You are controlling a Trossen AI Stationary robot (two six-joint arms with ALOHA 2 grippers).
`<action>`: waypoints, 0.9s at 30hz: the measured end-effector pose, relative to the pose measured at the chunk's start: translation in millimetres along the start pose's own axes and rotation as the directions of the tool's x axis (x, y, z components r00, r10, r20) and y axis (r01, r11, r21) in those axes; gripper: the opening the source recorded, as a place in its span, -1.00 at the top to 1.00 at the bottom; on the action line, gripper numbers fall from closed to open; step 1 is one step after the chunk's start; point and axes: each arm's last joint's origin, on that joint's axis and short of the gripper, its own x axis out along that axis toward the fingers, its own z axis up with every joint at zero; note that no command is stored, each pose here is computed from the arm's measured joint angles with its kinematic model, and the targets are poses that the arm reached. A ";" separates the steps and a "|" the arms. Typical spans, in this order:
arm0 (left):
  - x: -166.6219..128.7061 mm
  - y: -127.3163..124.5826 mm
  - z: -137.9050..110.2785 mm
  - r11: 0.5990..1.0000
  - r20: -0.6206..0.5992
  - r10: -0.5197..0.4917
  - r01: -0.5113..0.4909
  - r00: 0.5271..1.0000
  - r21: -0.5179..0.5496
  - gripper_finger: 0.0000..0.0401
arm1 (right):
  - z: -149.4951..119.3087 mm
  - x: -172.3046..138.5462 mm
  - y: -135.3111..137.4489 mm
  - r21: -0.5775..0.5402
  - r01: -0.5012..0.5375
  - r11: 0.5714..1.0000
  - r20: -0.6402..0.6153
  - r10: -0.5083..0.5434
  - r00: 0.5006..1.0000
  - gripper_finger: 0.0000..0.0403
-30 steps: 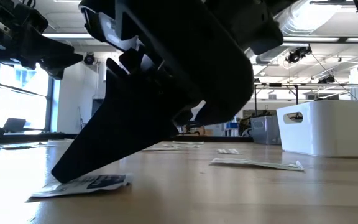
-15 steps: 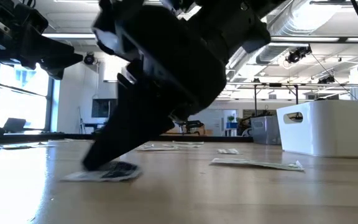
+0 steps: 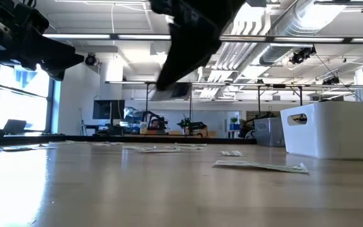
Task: Pick & Place First Aid Supplies
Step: Put the alcohol pad into the black bin
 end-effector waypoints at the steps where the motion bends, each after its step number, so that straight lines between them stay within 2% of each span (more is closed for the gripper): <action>1: 0.0 0.0 -0.1 1.000 0.000 0.000 0.000 1.000 0.000 0.22 | -0.9 -6.1 -7.0 0.020 0.030 0.999 -0.009 -0.029 1.000 0.99; 7: 0.0 0.0 -0.1 1.000 0.000 0.000 0.000 1.000 0.000 0.22 | -27.2 -45.2 -56.2 0.173 0.160 0.972 -0.068 -0.150 0.986 1.00; 10: 0.0 0.0 -0.1 1.000 0.000 0.000 0.000 1.000 0.000 0.22 | -51.6 -68.6 -82.4 0.282 0.245 0.928 -0.067 -0.236 0.969 1.00; 12: 0.0 0.0 0.0 1.000 0.000 0.000 0.000 1.000 0.000 0.22 | -68.8 -86.2 -98.5 0.356 0.310 0.881 -0.058 -0.311 0.949 1.00; 15: 0.0 0.0 0.0 1.000 0.000 0.000 0.000 1.000 0.000 0.22 | -93.5 -113.7 -118.9 0.480 0.379 0.791 -0.028 -0.418 0.908 1.00; 20: 0.0 0.0 0.0 1.000 0.000 0.000 0.000 1.000 0.000 0.22 | -130.2 -150.0 -145.0 0.697 0.423 0.579 0.008 -0.596 0.803 1.00; 24: 0.0 0.0 0.0 1.000 0.000 0.000 0.000 1.000 0.000 0.22 | -157.9 -159.7 -160.4 0.765 0.482 0.427 -0.028 -0.726 0.687 1.00; 27: 0.0 0.0 -0.1 1.000 0.000 0.000 0.000 1.000 0.000 0.22 | -174.8 -155.3 -172.1 0.783 0.525 0.334 -0.082 -0.781 0.619 1.00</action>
